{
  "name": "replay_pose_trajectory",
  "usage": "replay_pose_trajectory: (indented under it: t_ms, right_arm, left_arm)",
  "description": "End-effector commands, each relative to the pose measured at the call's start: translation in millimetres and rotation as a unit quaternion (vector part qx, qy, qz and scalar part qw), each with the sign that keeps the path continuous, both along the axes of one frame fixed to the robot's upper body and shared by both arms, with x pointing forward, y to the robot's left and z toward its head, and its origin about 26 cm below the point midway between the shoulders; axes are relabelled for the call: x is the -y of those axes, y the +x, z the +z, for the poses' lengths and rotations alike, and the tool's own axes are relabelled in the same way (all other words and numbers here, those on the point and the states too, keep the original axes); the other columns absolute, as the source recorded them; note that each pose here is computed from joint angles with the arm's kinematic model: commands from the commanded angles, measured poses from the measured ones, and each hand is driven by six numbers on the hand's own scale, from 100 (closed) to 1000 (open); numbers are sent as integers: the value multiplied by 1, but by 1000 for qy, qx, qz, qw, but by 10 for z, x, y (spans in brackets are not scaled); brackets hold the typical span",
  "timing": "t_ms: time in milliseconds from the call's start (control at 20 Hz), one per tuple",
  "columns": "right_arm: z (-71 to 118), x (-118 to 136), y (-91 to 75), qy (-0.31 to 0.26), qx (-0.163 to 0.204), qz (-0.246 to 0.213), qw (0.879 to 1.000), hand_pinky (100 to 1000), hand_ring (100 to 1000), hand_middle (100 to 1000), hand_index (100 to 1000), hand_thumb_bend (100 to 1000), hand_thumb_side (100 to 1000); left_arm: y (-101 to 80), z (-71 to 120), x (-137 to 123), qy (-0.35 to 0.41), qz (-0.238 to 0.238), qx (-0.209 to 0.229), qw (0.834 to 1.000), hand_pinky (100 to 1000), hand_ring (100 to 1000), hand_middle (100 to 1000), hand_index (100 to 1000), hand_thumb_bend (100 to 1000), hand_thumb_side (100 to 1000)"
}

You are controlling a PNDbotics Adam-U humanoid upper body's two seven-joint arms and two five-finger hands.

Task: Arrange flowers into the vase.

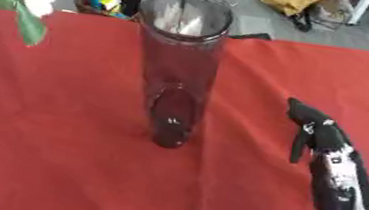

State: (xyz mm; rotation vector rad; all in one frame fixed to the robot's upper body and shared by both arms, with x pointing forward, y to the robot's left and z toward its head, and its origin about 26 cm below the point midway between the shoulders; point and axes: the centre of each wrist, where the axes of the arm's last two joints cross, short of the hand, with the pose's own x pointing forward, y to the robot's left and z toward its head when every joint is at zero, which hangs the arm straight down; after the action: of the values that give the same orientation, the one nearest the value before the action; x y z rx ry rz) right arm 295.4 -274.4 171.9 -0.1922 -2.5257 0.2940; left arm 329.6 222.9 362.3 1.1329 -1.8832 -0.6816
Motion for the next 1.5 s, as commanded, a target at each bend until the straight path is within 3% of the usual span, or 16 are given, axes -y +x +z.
replay_pose_trajectory:
  t_ms: [50, 450, 600, 650, 750, 1500]
  right_arm:
    - [62, 44, -26, 0, 17, 0, 1000, 918, 931, 290, 826, 100, 1000]
    - [71, 57, -27, 0, 20, 3, 1000, 912, 920, 281, 820, 100, 1000]
    - [69, 79, -35, -1, 22, 8, 1000, 909, 917, 281, 817, 100, 1000]
    - [69, 87, -37, 0, 22, 9, 1000, 908, 916, 281, 816, 100, 1000]
    - [65, 100, -42, 0, 23, 11, 1000, 905, 914, 283, 815, 100, 1000]
    - [55, 116, -53, -7, 23, 34, 999, 902, 910, 282, 813, 100, 1000]
  left_arm:
    - [-178, 194, -12, -21, -8, 55, 998, 100, 100, 100, 100, 100, 745]
    - [-202, 208, 42, -54, -30, 90, 994, 100, 100, 100, 100, 100, 769]
    - [-331, 384, 95, -86, -58, 137, 985, 100, 100, 100, 100, 100, 777]
    - [-354, 430, 112, -94, -63, 146, 983, 100, 100, 100, 100, 100, 841]
    - [-375, 503, 147, -113, -72, 158, 978, 100, 100, 100, 100, 100, 795]
    - [-232, 792, 397, -219, -163, 210, 939, 100, 100, 100, 100, 100, 846]
